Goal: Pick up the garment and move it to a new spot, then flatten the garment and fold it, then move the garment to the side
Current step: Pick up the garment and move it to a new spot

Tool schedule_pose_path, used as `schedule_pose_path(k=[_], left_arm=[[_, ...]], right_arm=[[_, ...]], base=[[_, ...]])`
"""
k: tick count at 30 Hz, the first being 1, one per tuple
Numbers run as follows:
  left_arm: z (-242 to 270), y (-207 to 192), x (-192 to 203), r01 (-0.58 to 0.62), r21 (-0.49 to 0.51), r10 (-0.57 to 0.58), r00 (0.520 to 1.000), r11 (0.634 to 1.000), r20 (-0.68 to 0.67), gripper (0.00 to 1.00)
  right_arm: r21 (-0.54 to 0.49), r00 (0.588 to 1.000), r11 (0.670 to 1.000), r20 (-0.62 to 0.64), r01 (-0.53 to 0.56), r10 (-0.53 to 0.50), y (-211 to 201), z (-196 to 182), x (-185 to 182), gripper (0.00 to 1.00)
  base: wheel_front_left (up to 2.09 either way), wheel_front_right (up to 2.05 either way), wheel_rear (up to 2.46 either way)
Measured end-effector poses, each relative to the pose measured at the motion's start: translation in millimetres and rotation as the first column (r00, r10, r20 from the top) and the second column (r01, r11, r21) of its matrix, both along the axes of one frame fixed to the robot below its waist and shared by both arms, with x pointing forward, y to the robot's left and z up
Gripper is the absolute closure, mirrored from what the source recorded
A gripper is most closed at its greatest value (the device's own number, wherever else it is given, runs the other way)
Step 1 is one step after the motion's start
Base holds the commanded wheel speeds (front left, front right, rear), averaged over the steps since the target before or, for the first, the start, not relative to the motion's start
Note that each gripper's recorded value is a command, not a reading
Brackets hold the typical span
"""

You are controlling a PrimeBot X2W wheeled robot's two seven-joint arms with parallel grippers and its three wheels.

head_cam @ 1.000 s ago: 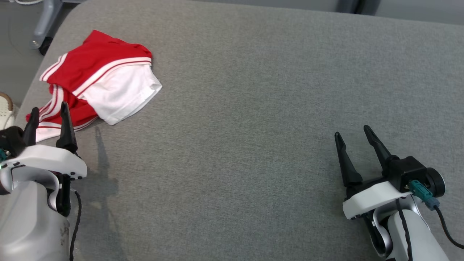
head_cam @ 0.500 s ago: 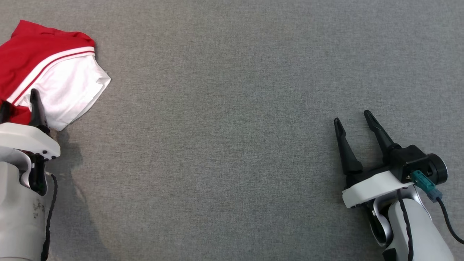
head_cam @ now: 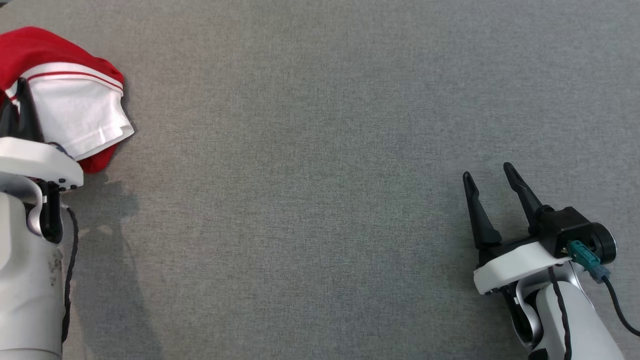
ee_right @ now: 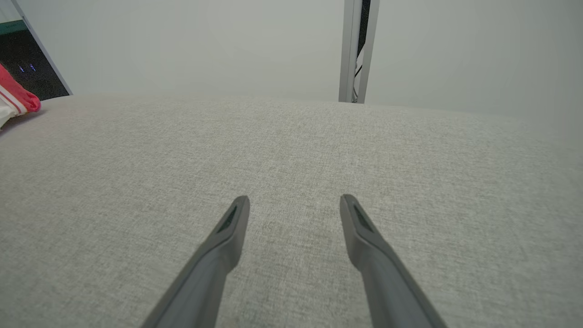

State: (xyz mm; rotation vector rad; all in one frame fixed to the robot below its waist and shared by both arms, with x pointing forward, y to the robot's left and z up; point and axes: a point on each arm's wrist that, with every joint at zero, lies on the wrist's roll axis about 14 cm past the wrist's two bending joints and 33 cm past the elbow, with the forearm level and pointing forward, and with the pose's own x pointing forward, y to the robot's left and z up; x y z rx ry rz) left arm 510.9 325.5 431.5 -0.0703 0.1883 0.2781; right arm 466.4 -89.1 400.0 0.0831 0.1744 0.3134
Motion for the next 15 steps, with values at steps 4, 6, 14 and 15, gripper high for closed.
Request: schedule_pose_path(k=[4,6,14,15], left_arm=[[47.4,-39.2,19.7,0.128,0.061,-0.135,0.983,0.990,0.121,1.00],[63.6,-61.0,25.3,0.182,0.078,-0.192,0.968,0.980,0.162,1.00],[90.2,-215.4,15.7,0.530,0.092,-0.535,0.809,0.843,0.244,1.00],[88.8,-232.9,10.7,0.569,0.088,-0.572,0.784,0.818,0.242,1.00]], right_arm=[[0.031,0.999,0.999,0.019,0.025,-0.026,-5.9,15.4,-6.1,0.00],[0.046,0.999,0.998,0.023,0.041,-0.042,-10.0,20.6,-9.8,0.00],[0.077,0.992,0.991,0.043,0.114,-0.118,-34.6,39.6,-28.0,0.00],[0.078,0.991,0.989,0.044,0.123,-0.127,-38.0,40.8,-31.1,0.00]], base=[[0.00,0.00,0.00],[0.00,0.00,0.00],[0.00,0.00,0.00],[0.00,0.00,0.00]])
